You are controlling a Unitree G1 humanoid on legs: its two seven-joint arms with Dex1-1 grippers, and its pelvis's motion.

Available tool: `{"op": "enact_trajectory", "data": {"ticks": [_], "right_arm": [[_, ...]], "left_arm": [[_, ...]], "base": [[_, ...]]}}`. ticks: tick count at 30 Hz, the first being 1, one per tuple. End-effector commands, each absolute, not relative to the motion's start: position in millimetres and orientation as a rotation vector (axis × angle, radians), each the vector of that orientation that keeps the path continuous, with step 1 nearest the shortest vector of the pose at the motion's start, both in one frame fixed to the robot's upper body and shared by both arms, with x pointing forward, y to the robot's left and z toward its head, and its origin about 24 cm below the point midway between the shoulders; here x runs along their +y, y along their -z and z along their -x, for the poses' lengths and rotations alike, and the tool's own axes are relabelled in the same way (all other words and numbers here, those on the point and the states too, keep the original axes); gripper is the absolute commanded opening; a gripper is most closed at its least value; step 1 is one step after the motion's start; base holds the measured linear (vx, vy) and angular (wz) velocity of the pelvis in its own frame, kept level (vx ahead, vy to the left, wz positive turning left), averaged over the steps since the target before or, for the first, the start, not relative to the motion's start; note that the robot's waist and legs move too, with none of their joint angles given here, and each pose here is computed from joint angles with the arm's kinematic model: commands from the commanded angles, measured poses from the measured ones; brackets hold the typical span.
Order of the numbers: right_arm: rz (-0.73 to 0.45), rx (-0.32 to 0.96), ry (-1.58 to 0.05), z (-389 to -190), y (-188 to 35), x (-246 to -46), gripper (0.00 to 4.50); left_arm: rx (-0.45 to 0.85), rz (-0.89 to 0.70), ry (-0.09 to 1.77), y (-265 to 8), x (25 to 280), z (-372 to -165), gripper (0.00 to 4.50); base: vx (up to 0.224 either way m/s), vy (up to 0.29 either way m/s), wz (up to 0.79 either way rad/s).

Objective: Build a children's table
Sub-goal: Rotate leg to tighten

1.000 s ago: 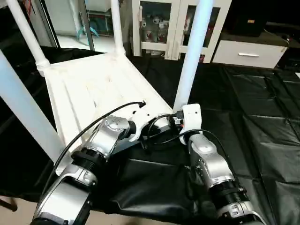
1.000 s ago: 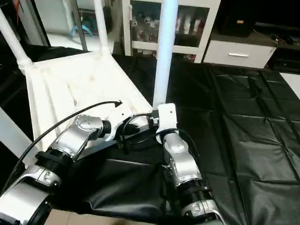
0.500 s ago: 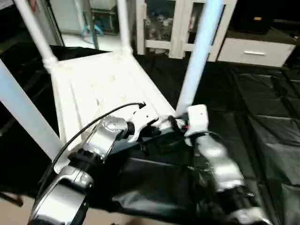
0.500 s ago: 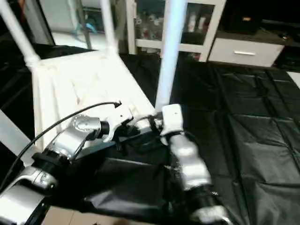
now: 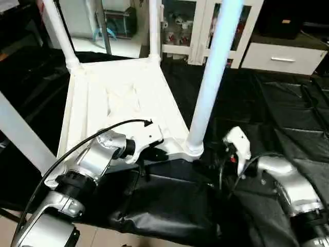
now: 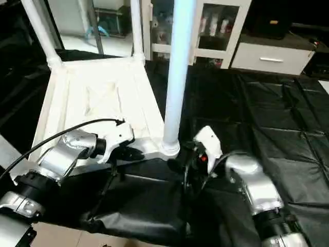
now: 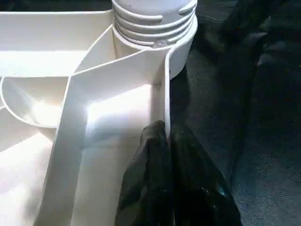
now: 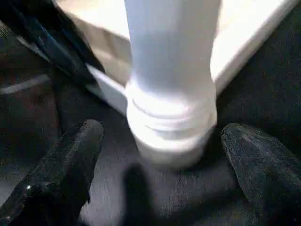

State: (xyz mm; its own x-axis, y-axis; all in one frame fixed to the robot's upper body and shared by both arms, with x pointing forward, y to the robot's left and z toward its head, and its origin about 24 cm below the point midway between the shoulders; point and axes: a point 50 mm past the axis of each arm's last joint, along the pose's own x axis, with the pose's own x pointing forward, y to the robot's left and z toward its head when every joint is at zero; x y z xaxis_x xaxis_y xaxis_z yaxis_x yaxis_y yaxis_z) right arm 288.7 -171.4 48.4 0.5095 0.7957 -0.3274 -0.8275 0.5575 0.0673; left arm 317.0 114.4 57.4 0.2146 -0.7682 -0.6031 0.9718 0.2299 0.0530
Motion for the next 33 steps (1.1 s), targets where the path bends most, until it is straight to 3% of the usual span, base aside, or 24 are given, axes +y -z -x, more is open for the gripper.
{"op": "enact_trajectory", "data": {"ticks": [1,5,13,23,33], "right_arm": [[0.084,0.282,-1.001,-293.5,-58,-172.5,4.32],[0.060,0.265,-1.055,-297.3,-61,-169.6,4.32],[0.144,0.320,-1.094,-303.0,-51,-165.7,4.32],[0.118,0.297,-1.112,-311.8,-50,-159.5,4.32],[0.113,0.310,-1.143,-314.8,-47,-159.6,3.46]], "left_arm": [[0.621,-0.474,1.335,-37,111,-304,0.00],[0.627,-0.474,1.345,-37,111,-302,0.00],[0.631,-0.493,1.357,-40,113,-302,0.00],[0.639,-0.494,1.363,-39,113,-302,0.00],[0.643,-0.491,1.355,-39,114,-301,0.00]], "base": [[0.000,0.000,0.00],[0.000,0.000,0.00],[0.000,0.000,0.00],[0.000,0.000,0.00],[0.000,0.000,0.00]]}}
